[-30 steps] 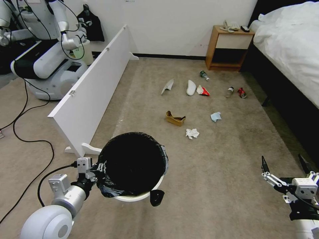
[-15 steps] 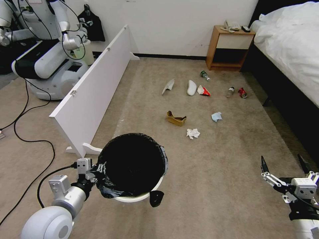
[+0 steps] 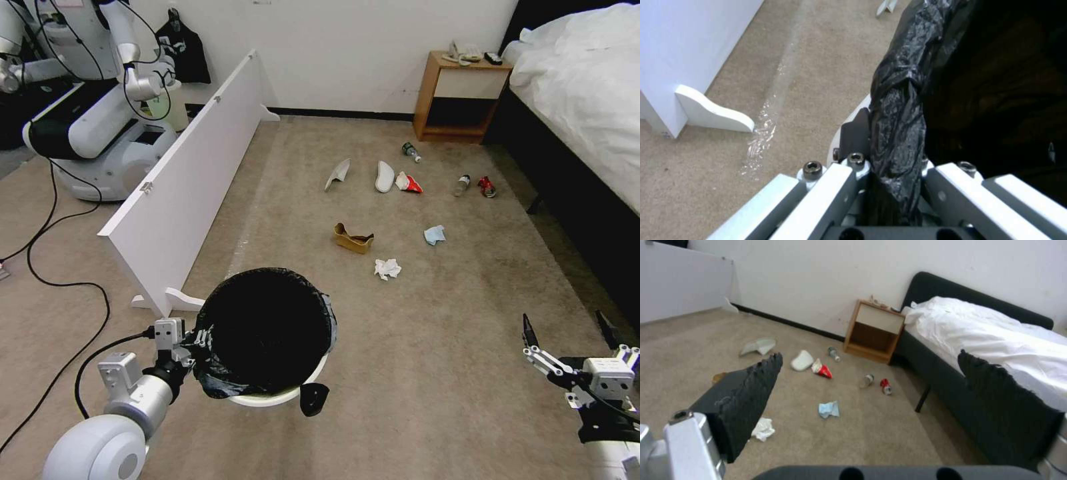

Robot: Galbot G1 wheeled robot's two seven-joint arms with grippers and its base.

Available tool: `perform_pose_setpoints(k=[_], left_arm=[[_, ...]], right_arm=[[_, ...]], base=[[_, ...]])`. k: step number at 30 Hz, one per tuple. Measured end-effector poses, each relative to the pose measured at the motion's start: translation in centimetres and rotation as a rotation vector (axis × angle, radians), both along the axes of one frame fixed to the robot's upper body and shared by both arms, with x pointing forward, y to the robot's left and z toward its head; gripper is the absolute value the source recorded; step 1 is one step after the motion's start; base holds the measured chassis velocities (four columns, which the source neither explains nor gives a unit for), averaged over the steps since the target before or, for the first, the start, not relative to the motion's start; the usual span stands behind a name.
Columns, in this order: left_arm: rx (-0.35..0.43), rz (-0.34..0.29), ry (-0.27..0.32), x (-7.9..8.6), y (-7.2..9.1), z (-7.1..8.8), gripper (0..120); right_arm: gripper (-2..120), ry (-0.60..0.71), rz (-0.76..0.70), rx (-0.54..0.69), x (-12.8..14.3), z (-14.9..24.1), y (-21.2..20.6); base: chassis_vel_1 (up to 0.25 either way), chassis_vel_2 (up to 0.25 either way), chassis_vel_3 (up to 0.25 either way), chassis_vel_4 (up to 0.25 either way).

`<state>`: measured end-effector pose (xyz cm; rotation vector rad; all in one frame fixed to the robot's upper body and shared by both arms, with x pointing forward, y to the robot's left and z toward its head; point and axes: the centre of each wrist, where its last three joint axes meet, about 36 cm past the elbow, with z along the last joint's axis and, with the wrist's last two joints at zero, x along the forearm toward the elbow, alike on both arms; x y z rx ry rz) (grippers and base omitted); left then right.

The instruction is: Pick up the trash bin, then pick up the garbage from the floor and place it into the trash bin.

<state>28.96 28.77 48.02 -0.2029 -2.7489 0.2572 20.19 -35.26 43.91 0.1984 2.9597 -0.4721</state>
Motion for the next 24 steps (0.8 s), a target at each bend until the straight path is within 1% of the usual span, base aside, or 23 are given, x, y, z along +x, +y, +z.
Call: perform_pose_setpoints(k=[5, 13, 24], left_arm=[[0.0, 0.002, 0.0, 0.07, 0.06, -0.1, 2], [0.001, 0.005, -0.001, 0.14, 0.13, -0.11, 2], [0.001, 0.007, -0.002, 0.19, 0.17, -0.16, 2]], right_arm=[[100, 0.001, 0.0, -0.001, 0.0, 0.0, -0.01], [100, 0.001, 0.0, -0.002, 0.03, -0.05, -0.03], [100, 0.002, 0.001, -0.002, 0.0, -0.08, -0.03]], base=[[-0.107, 0.09, 0.078, -0.084], [-0.128, 0.126, 0.142, -0.12], [-0.082, 0.089, 0.09, -0.094]])
